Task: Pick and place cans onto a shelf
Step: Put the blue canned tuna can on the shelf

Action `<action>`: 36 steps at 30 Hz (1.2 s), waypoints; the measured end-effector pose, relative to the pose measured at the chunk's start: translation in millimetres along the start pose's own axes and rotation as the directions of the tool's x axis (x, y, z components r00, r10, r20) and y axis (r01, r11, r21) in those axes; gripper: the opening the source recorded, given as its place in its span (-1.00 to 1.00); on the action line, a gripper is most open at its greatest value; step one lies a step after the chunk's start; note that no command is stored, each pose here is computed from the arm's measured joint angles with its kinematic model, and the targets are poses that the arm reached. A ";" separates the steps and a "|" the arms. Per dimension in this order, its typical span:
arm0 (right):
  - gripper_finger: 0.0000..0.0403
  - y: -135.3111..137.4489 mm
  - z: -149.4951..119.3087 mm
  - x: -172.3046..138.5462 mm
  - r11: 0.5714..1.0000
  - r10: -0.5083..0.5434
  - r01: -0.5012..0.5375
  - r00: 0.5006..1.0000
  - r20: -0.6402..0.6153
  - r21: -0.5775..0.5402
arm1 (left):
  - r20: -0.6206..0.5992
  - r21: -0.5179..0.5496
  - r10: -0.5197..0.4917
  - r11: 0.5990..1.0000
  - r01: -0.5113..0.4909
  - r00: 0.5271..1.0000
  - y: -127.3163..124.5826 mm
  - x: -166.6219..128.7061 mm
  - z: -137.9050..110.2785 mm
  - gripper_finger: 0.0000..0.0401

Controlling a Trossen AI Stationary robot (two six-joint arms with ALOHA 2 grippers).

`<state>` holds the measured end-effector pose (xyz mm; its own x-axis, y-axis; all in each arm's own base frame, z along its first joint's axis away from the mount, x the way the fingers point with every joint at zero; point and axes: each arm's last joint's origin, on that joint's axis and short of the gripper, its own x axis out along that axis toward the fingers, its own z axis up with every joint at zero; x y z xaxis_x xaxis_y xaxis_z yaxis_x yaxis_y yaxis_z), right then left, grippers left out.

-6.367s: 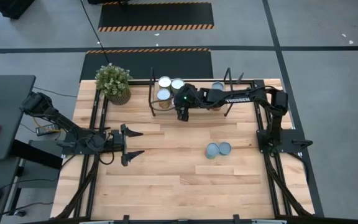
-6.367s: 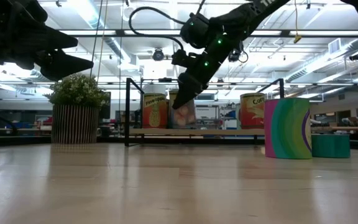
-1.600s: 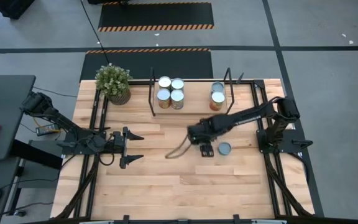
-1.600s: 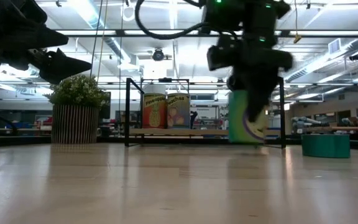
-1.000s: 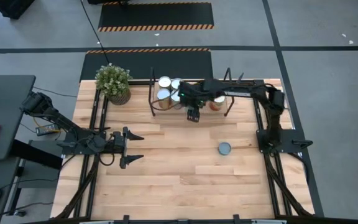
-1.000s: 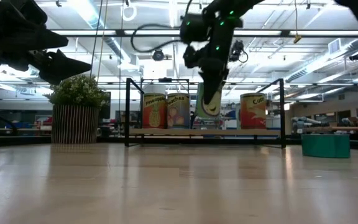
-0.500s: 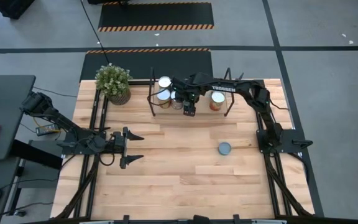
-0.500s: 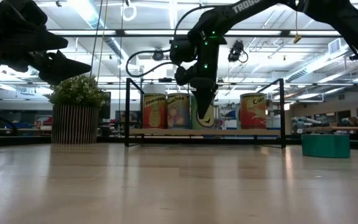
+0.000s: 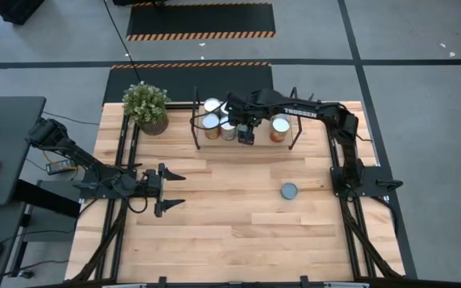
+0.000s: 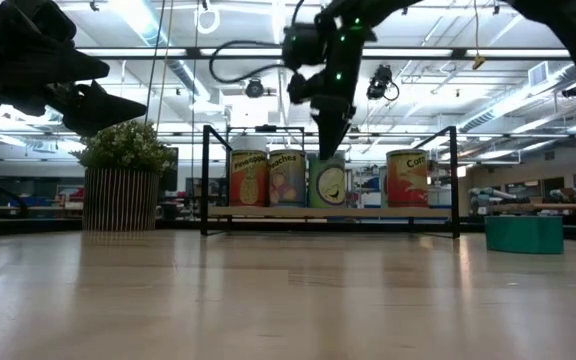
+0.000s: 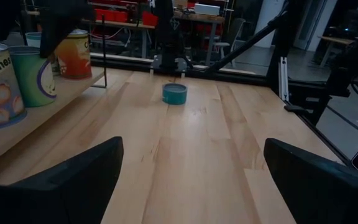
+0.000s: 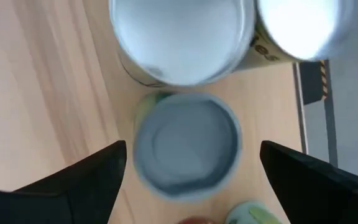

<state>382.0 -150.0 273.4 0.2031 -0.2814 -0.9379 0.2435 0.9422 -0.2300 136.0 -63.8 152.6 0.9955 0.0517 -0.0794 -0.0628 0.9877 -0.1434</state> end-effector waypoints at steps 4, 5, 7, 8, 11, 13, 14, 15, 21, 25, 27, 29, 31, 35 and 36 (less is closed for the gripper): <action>0.87 11.8 -5.6 -23.3 1.000 -0.020 0.020 1.000 0.006 0.001 | 0.000 0.000 0.000 1.000 0.000 1.000 0.0 0.0 0.0 0.97; 0.87 17.1 -7.6 -29.7 1.000 -0.020 0.020 1.000 0.004 -0.008 | 0.000 0.000 0.000 1.000 0.000 1.000 0.0 0.0 0.0 0.97; 0.87 30.9 -11.4 -42.7 0.999 -0.004 0.004 1.000 0.006 -0.035 | 0.000 0.000 0.000 1.000 0.000 1.000 0.0 0.0 0.0 0.97; 0.87 39.1 -12.8 -46.9 0.999 0.009 -0.008 1.000 0.013 -0.049 | 0.000 0.000 0.000 1.000 0.000 1.000 0.0 0.0 0.0 0.97; 0.87 70.0 -18.0 -51.3 0.995 0.034 -0.031 0.999 0.028 -0.098 | 0.000 0.001 0.000 1.000 0.000 1.000 0.0 0.0 -0.1 0.97; 0.87 92.9 -25.0 -49.9 0.988 0.050 -0.046 0.999 0.020 -0.144 | -0.001 0.001 0.000 1.000 0.000 1.000 0.0 0.0 -0.1 0.97; 0.87 103.7 -29.3 -48.0 0.985 0.056 -0.053 0.998 0.014 -0.165 | -0.001 0.001 0.000 1.000 0.000 1.000 0.0 0.0 -0.1 0.97; 0.87 114.4 -34.2 -45.2 0.981 0.061 -0.060 0.998 0.000 -0.184 | -0.001 0.002 0.000 1.000 0.000 1.000 0.0 0.0 -0.1 0.97; 0.87 163.7 -73.0 -17.2 0.961 0.114 -0.146 0.983 -0.144 -0.234 | -0.003 0.003 0.001 1.000 -0.001 1.000 0.1 0.0 -0.3 0.97; 0.87 182.3 -99.0 0.9 0.952 0.126 -0.187 0.960 -0.250 -0.240 | -0.003 0.003 0.000 1.000 0.000 1.000 0.0 0.0 -0.3 0.97; 0.87 187.2 -109.8 9.6 0.950 0.113 -0.187 0.953 -0.282 -0.251 | -0.003 0.003 0.001 1.000 -0.001 1.000 0.1 0.0 -0.3 0.97; 0.87 189.8 -117.2 17.6 0.949 0.108 -0.187 0.950 -0.294 -0.256 | -0.003 0.004 0.001 1.000 -0.001 1.000 0.1 0.0 -0.3 0.97; 0.87 191.1 -123.0 25.3 0.947 0.124 -0.204 0.944 -0.305 -0.248 | -0.003 0.003 0.001 1.000 -0.001 1.000 0.1 0.0 -0.3 0.97; 0.87 188.8 -135.4 37.3 0.947 0.126 -0.218 0.927 -0.353 -0.235 | -0.003 0.002 0.000 1.000 0.000 1.000 0.0 0.0 -0.3 0.97; 0.87 188.0 -138.7 39.8 0.948 0.122 -0.218 0.922 -0.367 -0.234 | -0.003 0.001 0.000 1.000 0.000 1.000 0.0 0.0 -0.3 0.97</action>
<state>304.4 41.1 156.7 -0.1308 -0.0784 -0.9883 -0.0349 0.9966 -0.0745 135.9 -63.8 152.2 0.9953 0.0517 -0.0824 -0.0631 0.9878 -0.1420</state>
